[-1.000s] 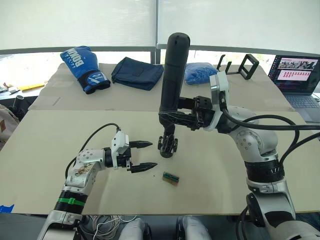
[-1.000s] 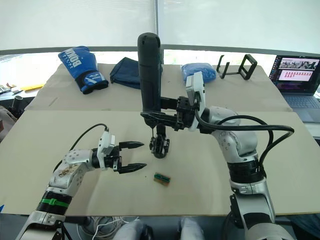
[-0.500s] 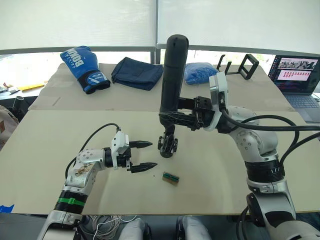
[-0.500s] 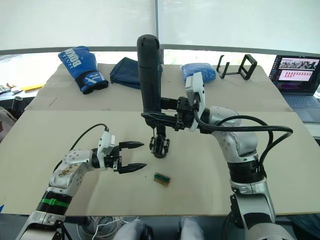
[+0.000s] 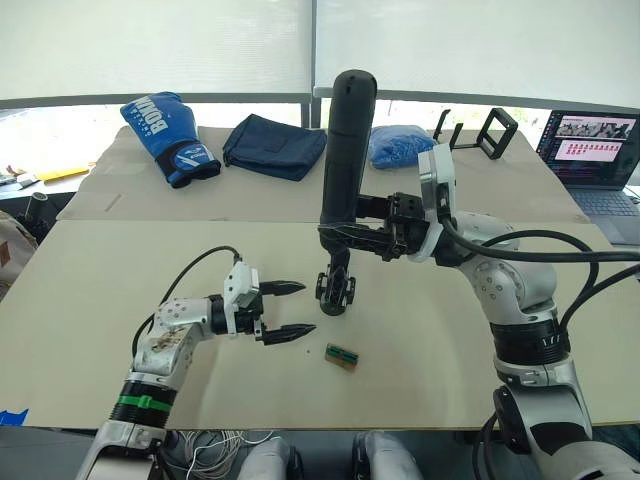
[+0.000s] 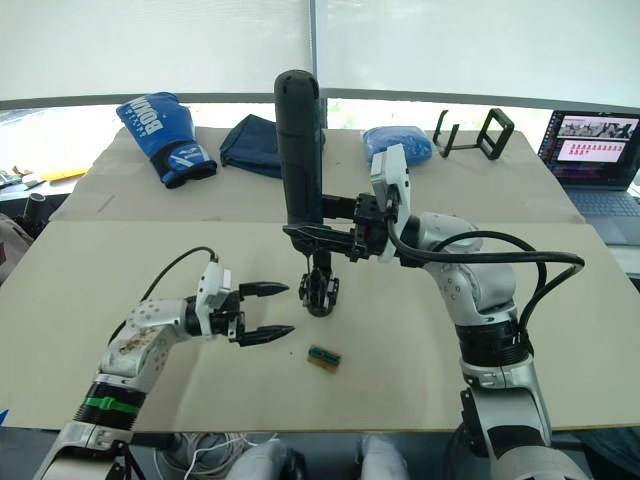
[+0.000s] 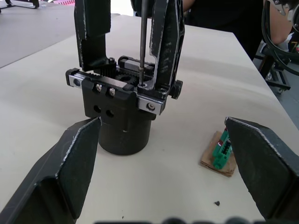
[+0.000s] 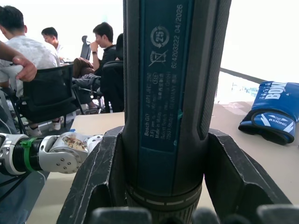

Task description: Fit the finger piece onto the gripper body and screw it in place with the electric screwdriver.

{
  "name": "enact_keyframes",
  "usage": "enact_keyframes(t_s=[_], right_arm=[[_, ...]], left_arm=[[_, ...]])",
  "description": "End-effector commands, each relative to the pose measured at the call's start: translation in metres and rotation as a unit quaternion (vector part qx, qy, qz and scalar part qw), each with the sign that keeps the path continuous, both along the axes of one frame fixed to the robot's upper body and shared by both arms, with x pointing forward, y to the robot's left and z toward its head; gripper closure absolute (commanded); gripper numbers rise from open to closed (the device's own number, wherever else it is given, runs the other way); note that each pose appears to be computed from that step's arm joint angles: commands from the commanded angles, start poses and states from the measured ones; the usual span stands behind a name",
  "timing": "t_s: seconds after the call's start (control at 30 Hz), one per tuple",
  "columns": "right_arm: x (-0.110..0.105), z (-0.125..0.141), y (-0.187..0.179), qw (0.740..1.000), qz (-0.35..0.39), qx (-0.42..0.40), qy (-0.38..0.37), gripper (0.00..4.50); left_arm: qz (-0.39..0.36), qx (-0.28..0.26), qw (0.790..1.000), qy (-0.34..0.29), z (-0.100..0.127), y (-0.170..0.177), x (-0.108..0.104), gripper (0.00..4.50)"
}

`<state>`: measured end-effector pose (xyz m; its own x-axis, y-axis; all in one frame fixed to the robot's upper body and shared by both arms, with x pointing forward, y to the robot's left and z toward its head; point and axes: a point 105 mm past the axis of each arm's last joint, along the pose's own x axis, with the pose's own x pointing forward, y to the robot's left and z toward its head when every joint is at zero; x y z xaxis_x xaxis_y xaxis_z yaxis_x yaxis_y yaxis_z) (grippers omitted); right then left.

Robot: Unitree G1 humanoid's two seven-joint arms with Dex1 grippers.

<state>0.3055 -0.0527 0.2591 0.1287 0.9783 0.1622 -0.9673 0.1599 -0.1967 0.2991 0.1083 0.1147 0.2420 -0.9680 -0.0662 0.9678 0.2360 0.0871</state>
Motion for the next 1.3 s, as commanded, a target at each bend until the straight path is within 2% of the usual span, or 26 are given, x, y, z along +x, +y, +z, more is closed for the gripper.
enact_keyframes(t_s=[0.03, 0.73, 1.3], right_arm=[[-0.009, 0.018, -0.003, 0.999, 0.011, 0.020, -0.030, 2.56], [-0.007, 0.015, -0.004, 1.000, 0.009, 0.016, -0.022, 2.56], [0.000, 0.021, -0.004, 1.000, 0.003, 0.021, -0.020, 2.56]], left_arm=[[-0.007, -0.003, 1.000, -0.023, 0.008, -0.005, 0.002, 0.00], [-0.009, 0.004, 1.000, -0.029, 0.005, -0.021, 0.015, 0.00], [-0.013, 0.001, 1.000, -0.023, 0.003, -0.021, 0.013, 0.00]])
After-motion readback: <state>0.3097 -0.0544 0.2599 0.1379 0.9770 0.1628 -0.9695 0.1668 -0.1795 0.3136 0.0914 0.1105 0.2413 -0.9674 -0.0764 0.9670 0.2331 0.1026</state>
